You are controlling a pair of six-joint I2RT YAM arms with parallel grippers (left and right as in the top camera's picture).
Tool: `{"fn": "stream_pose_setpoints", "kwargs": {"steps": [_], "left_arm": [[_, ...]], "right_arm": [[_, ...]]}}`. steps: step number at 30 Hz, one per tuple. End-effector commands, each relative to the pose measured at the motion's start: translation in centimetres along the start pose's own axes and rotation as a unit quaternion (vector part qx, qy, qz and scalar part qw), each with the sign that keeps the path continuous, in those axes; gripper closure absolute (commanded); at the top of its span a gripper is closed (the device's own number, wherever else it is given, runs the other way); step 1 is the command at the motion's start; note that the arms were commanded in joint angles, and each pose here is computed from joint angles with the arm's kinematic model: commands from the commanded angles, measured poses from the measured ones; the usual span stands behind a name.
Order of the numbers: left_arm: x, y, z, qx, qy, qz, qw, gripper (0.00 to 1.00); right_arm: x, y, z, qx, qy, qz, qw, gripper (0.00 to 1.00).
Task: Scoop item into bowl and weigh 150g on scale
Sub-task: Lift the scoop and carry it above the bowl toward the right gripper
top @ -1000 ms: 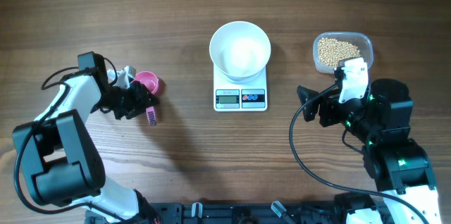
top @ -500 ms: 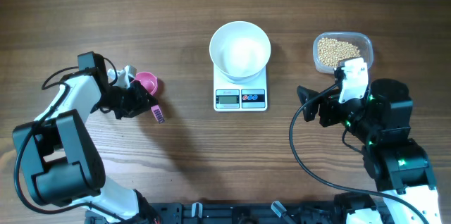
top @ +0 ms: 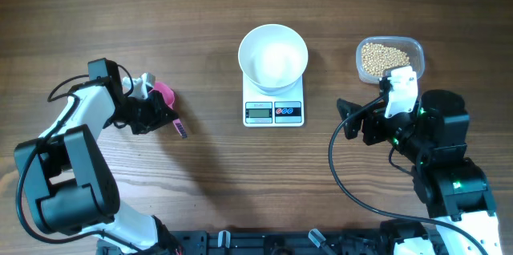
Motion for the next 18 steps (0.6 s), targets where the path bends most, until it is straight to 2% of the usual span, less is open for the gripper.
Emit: {"fn": "stream_pose_setpoints", "kwargs": {"steps": [1, 7, 12, 18], "left_arm": [[-0.4, -0.3, -0.1, 0.022, 0.000, 0.005, 1.000, 0.95], [-0.3, -0.9, -0.5, 0.054, 0.003, -0.005, 0.999, 0.96], [0.1, -2.5, -3.0, 0.065, -0.022, 0.001, 0.998, 0.96], [1.2, -5.4, -6.1, 0.157, -0.039, 0.002, 0.987, 0.96]], "right_arm": [[-0.5, 0.3, -0.2, -0.015, -0.007, 0.000, 1.000, 0.00], [-0.6, 0.3, -0.3, -0.015, -0.008, 0.006, 1.000, 0.00], [-1.7, 0.3, -0.8, -0.014, -0.031, 0.052, 0.998, 0.00], [-2.5, 0.8, -0.9, -0.054, -0.053, 0.096, 0.993, 0.00]]}}
Point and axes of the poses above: each gripper's point midway between its finger pads, its own z axis out along the fingers, its own y axis along the line the jaws close on, x = y × z, the point moved 10 cm from there along -z, back along the fingers, and after that the axes turned 9 degrees about -z, right-handed, at the moved point
